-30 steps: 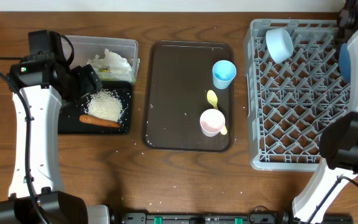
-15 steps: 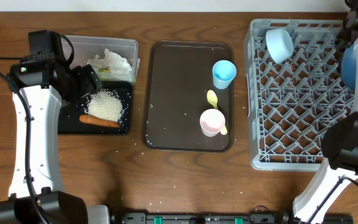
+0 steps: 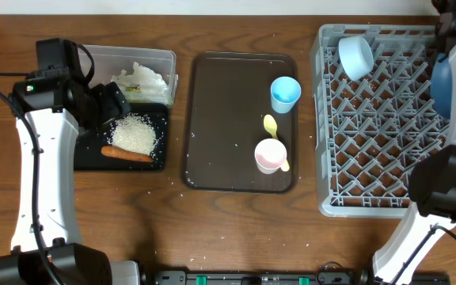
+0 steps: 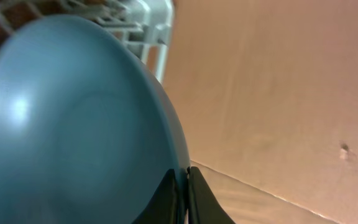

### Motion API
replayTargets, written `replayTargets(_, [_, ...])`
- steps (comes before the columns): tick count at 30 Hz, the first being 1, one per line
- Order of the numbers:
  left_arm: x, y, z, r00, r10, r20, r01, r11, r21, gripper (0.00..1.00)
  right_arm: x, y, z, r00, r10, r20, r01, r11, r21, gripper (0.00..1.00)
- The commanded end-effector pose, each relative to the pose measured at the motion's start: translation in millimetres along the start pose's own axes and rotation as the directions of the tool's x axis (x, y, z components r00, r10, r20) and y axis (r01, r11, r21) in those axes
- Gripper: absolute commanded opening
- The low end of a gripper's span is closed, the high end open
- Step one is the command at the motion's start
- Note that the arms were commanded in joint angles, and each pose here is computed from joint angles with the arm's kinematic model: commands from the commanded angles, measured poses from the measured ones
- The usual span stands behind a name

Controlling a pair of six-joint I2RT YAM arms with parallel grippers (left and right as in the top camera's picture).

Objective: Sort waste into correct bins and load items into the dishwasher rack
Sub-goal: 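Lower the blue plate upright into the rack and release with right gripper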

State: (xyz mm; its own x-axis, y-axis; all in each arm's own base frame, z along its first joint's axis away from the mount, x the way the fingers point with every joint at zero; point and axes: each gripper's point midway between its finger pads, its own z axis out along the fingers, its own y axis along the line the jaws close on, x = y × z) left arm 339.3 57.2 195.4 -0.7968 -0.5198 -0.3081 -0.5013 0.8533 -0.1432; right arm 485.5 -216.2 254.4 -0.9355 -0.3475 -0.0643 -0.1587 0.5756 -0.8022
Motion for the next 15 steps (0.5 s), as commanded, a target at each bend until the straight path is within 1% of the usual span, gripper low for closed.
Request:
replayTargets(1, [1.3, 3.4, 2.6, 1.000, 0.002, -0.008, -0.002, 1.000, -0.013, 0.95, -23.3, 53.9, -9.5, 0.994, -0.027, 0.104, 0.046, 0.980, -0.195, 0.08])
replayTargets(4, [1.3, 3.5, 2.6, 1.000, 0.002, -0.008, -0.002, 1.000, -0.014, 0.94, -32.3, 78.0, -23.4, 0.987, -0.064, 0.149, 0.103, 0.958, -0.270, 0.17])
replayTargets(5, [1.3, 3.5, 2.6, 1.000, 0.002, -0.008, -0.002, 1.000, -0.014, 0.94, -34.3, 82.6, -27.1, 0.985, -0.073, 0.156, 0.115, 0.954, -0.278, 0.21])
replayTargets(7, [1.3, 3.5, 2.6, 1.000, 0.002, -0.008, -0.002, 1.000, -0.014, 0.94, -36.9, 87.2, -31.7, 0.985, -0.068, 0.158, 0.111, 0.952, -0.285, 0.25])
replayTargets(9, [1.3, 3.5, 2.6, 1.000, 0.002, -0.008, -0.002, 1.000, -0.014, 0.95, -38.3, 88.5, -33.2, 0.989, -0.013, 0.145, 0.056, 0.954, -0.294, 0.34])
replayTargets(10, [1.3, 3.5, 2.6, 1.000, 0.002, -0.008, -0.002, 1.000, -0.014, 0.94, -38.8, 87.7, -32.8, 0.991, 0.032, 0.133, 0.009, 0.954, -0.298, 0.37])
replayTargets(13, [1.3, 3.5, 2.6, 1.000, 0.002, -0.008, -0.002, 1.000, -0.014, 0.94, -39.5, 84.6, -28.6, 0.979, 0.173, 0.104, -0.131, 0.936, -0.327, 0.39])
replayTargets(15, [1.3, 3.5, 2.6, 1.000, 0.002, -0.008, -0.002, 1.000, -0.014, 0.94, -39.0, 85.4, -25.4, 0.968, 0.232, 0.096, -0.182, 0.912, -0.367, 0.38])
